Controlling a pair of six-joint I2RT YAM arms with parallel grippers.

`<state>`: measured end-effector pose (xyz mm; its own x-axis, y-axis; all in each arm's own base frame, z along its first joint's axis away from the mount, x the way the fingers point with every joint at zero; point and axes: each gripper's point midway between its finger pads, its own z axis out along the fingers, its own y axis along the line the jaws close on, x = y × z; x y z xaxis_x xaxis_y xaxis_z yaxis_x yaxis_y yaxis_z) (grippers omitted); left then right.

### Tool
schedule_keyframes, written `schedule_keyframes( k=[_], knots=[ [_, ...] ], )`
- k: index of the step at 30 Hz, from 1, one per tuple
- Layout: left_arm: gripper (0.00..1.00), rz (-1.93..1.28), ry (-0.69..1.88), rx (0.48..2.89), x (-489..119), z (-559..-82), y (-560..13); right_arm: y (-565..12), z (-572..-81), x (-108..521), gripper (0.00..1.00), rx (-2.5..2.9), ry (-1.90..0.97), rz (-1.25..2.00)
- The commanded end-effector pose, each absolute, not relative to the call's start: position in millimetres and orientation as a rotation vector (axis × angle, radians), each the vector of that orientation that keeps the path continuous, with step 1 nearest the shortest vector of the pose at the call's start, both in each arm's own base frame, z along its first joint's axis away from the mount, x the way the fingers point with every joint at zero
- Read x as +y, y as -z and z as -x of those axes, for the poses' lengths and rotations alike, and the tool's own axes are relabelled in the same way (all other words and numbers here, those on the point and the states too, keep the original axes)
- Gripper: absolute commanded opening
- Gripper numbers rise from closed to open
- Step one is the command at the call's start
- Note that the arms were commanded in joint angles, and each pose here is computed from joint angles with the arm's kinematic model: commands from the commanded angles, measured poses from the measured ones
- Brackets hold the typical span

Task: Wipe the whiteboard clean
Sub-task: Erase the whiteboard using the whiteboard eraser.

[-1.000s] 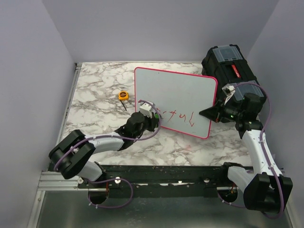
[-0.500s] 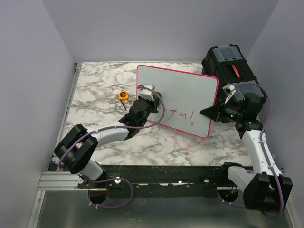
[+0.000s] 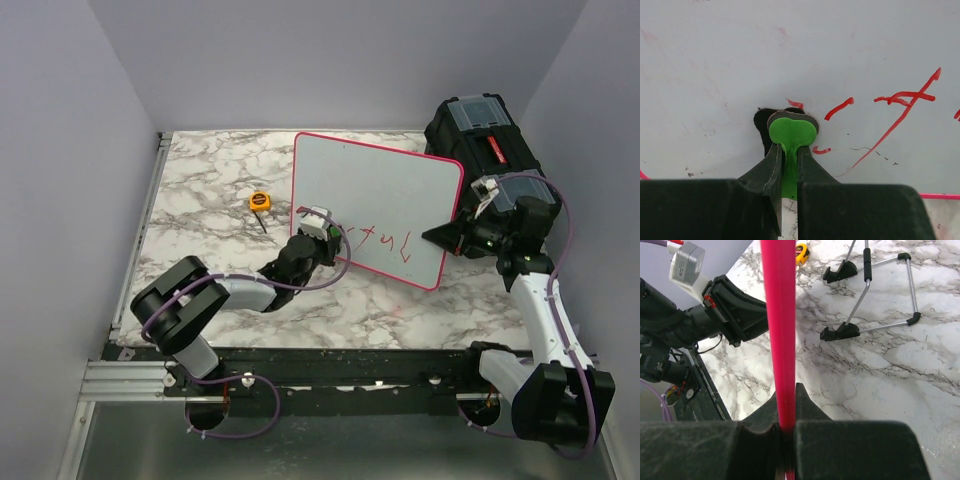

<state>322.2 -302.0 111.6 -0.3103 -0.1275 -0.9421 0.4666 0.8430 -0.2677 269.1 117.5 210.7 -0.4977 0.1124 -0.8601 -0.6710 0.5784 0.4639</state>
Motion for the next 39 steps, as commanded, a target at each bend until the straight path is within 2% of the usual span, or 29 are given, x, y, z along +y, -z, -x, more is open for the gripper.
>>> schedule_keyframes(
  k=[1,8,12,19,29,34,39],
  knots=[
    [0.0,-0.314,0.65,1.841,-314.9,-308.3,-92.5,-214.5,-270.3,119.5,0.0,1.803,-0.991,0.533],
    [0.0,-0.325,0.597,1.698,-307.5,-346.8,-177.9,-213.8,-270.3,119.8,0.01,1.804,-0.996,0.534],
    [0.0,-0.339,0.595,1.673,-310.0,-363.4,-201.5,-214.5,-270.0,119.5,0.0,1.803,-0.991,0.533],
    [0.0,-0.337,0.655,1.797,-320.7,-352.4,-141.3,-215.3,-269.7,119.6,0.0,1.8,-0.991,0.536],
    [0.0,-0.327,0.717,1.952,-319.5,-292.0,-52.7,-213.0,-270.3,119.9,0.0,1.807,-0.999,0.534],
    [0.0,-0.282,0.685,1.925,-302.9,-302.3,-65.3,-212.1,-270.9,119.9,0.0,1.81,-1.003,0.531],
    [0.0,-0.252,0.654,1.835,-284.6,-335.1,-120.5,-212.1,-271.2,119.3,0.0,1.811,-0.995,0.529]
  ],
)
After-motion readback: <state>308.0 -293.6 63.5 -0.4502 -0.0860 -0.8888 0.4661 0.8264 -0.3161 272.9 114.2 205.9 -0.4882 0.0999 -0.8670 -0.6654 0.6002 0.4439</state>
